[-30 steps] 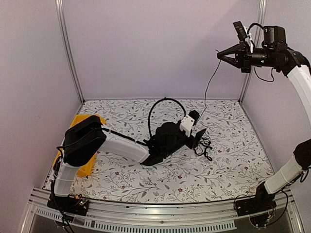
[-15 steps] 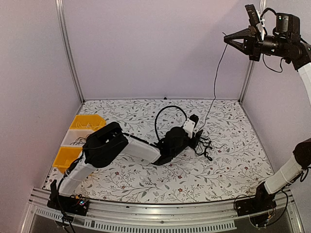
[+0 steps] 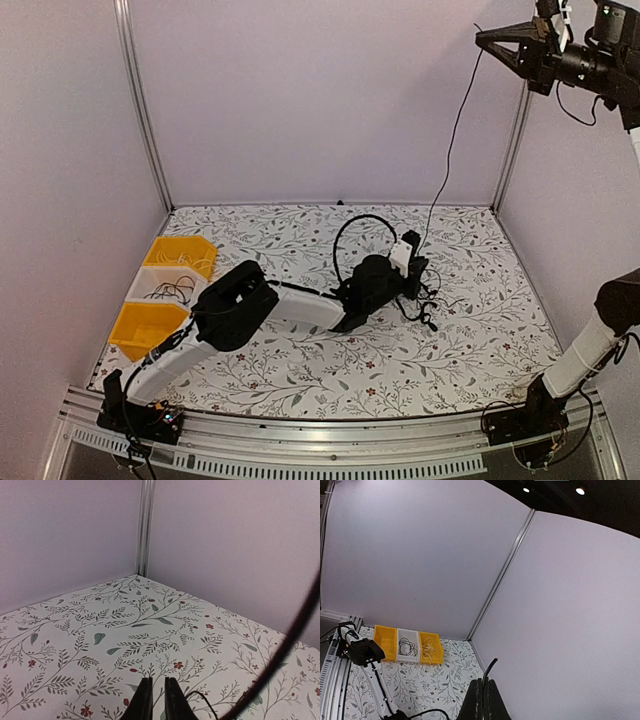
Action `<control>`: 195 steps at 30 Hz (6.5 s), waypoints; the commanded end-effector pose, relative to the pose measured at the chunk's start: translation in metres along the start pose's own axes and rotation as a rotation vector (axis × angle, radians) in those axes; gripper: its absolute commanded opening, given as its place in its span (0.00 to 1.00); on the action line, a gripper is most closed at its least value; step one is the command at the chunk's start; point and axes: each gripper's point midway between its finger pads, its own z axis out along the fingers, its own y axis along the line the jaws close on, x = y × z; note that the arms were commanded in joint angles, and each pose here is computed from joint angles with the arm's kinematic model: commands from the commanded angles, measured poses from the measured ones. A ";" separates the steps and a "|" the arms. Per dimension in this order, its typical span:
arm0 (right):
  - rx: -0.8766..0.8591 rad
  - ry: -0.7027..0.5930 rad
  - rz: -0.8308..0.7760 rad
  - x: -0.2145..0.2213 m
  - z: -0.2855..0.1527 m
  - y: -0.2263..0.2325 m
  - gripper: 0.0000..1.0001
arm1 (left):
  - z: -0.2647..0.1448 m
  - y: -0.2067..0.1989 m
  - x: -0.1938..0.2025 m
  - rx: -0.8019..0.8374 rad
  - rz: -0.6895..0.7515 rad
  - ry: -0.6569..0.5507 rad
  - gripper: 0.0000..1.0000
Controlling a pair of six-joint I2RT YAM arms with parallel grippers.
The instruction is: Untangle the cables
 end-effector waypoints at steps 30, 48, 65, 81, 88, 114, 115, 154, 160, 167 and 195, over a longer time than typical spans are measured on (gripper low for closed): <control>0.683 -0.151 -0.468 -0.140 -0.112 -0.058 0.00 | -0.094 0.064 0.089 -0.167 -0.155 0.376 0.21; 0.060 0.170 0.071 0.099 -0.021 -0.012 0.00 | -0.162 0.008 -0.084 0.107 -0.012 0.057 0.58; 0.017 0.096 0.069 0.059 -0.027 0.006 0.00 | -0.093 -0.084 -0.100 0.343 0.291 -0.075 0.62; 0.049 0.138 0.050 0.067 -0.032 0.010 0.00 | -0.105 -0.064 -0.135 0.219 0.279 -0.165 0.00; 0.102 0.208 0.074 0.094 -0.034 0.007 0.00 | -0.147 -0.071 -0.227 0.271 0.291 -0.244 0.00; 0.069 0.170 0.088 0.079 -0.038 0.022 0.00 | -0.096 -0.100 -0.124 0.486 0.406 0.035 0.45; 0.069 0.170 0.087 0.079 -0.038 0.022 0.00 | -0.093 -0.098 -0.123 0.480 0.403 0.038 0.41; -0.389 0.373 0.402 0.290 0.107 0.151 0.20 | -0.355 0.069 -0.341 0.043 0.211 0.018 0.00; -0.489 0.394 0.524 0.308 0.131 0.154 0.48 | -0.389 0.114 -0.324 -0.202 0.165 0.105 0.00; -0.502 0.438 0.536 0.337 0.124 0.170 0.51 | -0.439 0.163 -0.308 -0.496 0.191 0.206 0.00; -0.490 0.520 0.536 0.370 0.113 0.185 0.52 | -0.569 0.219 -0.322 -1.015 0.173 0.140 0.00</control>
